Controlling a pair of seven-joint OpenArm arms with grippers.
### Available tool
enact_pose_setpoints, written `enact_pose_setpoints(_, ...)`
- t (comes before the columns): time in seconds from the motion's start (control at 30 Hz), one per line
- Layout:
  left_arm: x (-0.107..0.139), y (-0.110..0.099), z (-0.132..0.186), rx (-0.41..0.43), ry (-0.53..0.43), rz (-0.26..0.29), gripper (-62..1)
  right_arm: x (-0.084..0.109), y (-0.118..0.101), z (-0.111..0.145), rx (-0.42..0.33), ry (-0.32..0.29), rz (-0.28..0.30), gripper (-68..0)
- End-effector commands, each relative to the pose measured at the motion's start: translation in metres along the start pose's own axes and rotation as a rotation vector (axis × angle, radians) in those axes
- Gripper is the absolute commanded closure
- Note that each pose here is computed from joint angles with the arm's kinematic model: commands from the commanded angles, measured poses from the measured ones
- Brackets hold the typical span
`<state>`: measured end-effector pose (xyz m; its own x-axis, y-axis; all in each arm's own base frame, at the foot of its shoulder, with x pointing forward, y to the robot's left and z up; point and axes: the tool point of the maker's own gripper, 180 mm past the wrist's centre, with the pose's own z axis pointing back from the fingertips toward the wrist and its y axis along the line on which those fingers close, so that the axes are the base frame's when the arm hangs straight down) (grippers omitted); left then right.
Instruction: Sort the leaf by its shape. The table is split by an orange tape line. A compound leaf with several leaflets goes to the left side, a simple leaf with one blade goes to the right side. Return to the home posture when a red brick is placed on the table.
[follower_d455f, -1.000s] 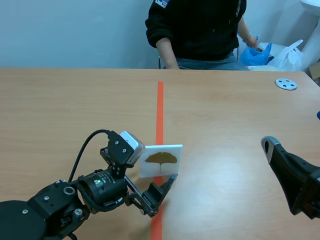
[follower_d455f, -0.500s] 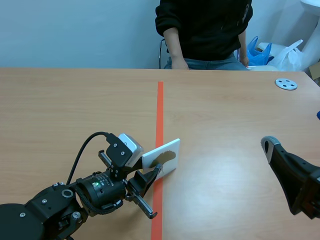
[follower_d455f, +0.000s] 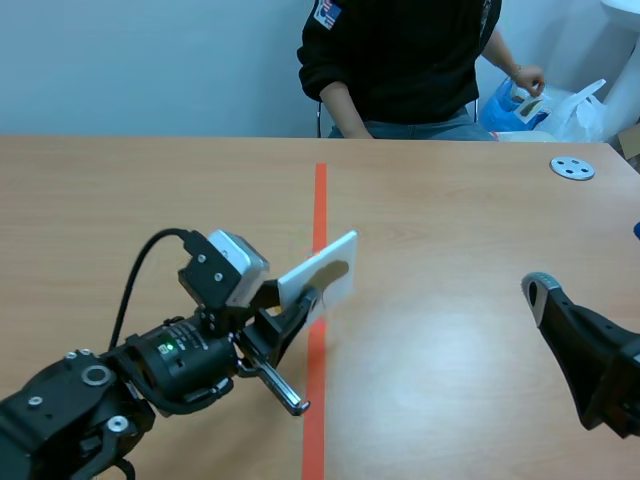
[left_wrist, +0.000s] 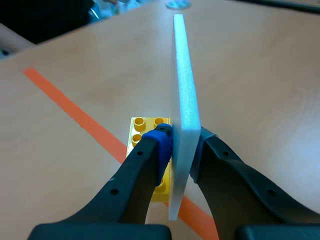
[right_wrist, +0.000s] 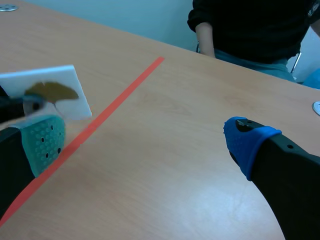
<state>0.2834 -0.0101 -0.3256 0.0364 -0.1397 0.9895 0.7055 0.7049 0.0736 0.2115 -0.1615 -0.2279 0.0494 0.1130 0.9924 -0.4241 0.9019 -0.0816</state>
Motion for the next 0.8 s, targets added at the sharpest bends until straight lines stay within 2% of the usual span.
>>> enact_pose_setpoints(0.0, 0.018, 0.024, 0.004, 0.059, -0.045, -0.001, -3.8, 0.009, -0.004, -0.001, -0.01, -0.038, 0.003, -67.9)
enact_pose_setpoints(0.17, 0.037, 0.086, 0.026, 0.227, -0.061, 0.049, -4.0, 0.009, -0.004, -0.001, -0.01, -0.039, 0.003, -67.9)
enact_pose_setpoints(0.27, 0.042, 0.129, 0.045, 0.358, -0.064, 0.07, -4.0, 0.009, -0.004, -0.001, -0.01, -0.039, 0.003, -67.9)
enact_pose_setpoints(0.37, 0.047, 0.164, 0.067, 0.474, -0.08, 0.067, -4.0, 0.009, -0.004, -0.001, -0.01, -0.039, 0.003, -67.9)
enact_pose_setpoints(0.43, 0.05, 0.182, 0.08, 0.531, -0.078, 0.043, -4.0, 0.009, -0.004, -0.001, -0.01, -0.039, 0.003, -67.9)
enact_pose_setpoints(0.53, 0.05, 0.204, 0.093, 0.595, -0.072, 0.041, -4.0, 0.009, -0.004, -0.001, -0.01, -0.039, 0.003, -67.9)
enact_pose_setpoints(0.77, 0.025, 0.245, 0.101, 0.686, -0.016, 0.06, -4.0, 0.009, -0.004, -0.001, -0.01, -0.04, 0.004, -67.9)
